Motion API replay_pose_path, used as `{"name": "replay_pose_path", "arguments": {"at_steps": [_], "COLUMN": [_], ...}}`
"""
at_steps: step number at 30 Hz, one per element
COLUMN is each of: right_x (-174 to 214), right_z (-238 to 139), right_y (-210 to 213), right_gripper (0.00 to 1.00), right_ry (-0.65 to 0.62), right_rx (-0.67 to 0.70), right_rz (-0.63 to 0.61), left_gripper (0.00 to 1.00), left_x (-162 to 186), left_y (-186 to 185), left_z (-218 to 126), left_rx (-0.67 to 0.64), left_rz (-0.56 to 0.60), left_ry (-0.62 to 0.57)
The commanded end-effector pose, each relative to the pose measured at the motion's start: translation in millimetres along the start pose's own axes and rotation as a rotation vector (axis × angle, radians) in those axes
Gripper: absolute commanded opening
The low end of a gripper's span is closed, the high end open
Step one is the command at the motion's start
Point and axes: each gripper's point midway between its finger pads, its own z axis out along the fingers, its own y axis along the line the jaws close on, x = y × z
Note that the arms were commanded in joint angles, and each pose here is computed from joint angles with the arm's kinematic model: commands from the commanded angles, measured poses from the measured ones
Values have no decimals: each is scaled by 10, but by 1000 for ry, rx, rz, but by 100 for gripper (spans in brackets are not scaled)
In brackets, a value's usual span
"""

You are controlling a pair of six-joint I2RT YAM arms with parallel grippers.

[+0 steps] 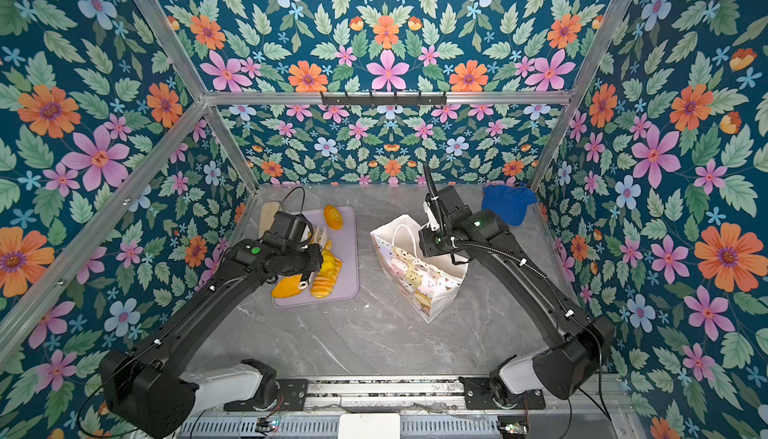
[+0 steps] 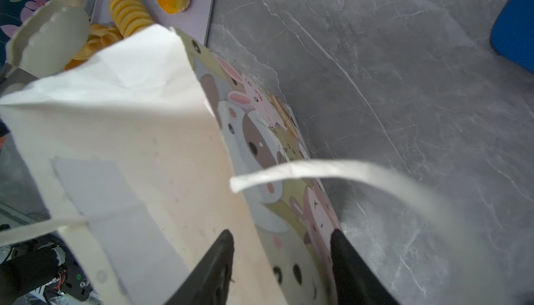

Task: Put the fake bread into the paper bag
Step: 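Drag the paper bag away from the tray with the right gripper, then pinch the yellow-orange bun with the tongs in the left gripper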

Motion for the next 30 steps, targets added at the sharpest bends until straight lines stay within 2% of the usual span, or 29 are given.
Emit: {"name": "replay_pose_path", "arguments": {"at_steps": [1, 3, 7, 8, 14, 20, 21, 23, 25, 28, 30], "right_x": [4, -17, -33, -29, 60, 92, 92, 91, 84, 73, 74], "right_z": [-17, -85, -306, -353, -310, -171, -172, -188, -219, -305, -363], "right_y": [-54, -67, -49, -44, -80, -35, -37, -38, -34, -30, -36], "right_gripper": [45, 37, 5, 0, 0, 0, 1, 29, 49, 67, 74], "right_ry": [6, -7, -27, -36, -76, -72, -77, -83, -86, -97, -108], "right_rx": [17, 21, 5, -2, -21, -57, -59, -61, -62, -68, -70], "right_rz": [21, 58, 208, 249, 449, 497, 499, 496, 484, 466, 456], "left_gripper": [30, 29, 30, 30, 30, 30, 31, 34, 36, 39, 40], "left_x": [-76, -87, -117, -124, -145, -121, -124, -128, -123, -105, -80], "left_y": [-31, -30, -40, -43, -65, -66, -67, -64, -56, -60, -53], "left_z": [-22, -35, -60, -64, -67, -50, -59, -65, -54, -15, 26], "left_rx": [15, 14, 15, 15, 22, 25, 26, 25, 21, 19, 14], "left_rz": [4, 5, 4, 4, 5, 6, 7, 7, 7, 11, 13], "left_ry": [-34, -40, -48, -48, -51, -41, -44, -47, -43, -28, -14]}}
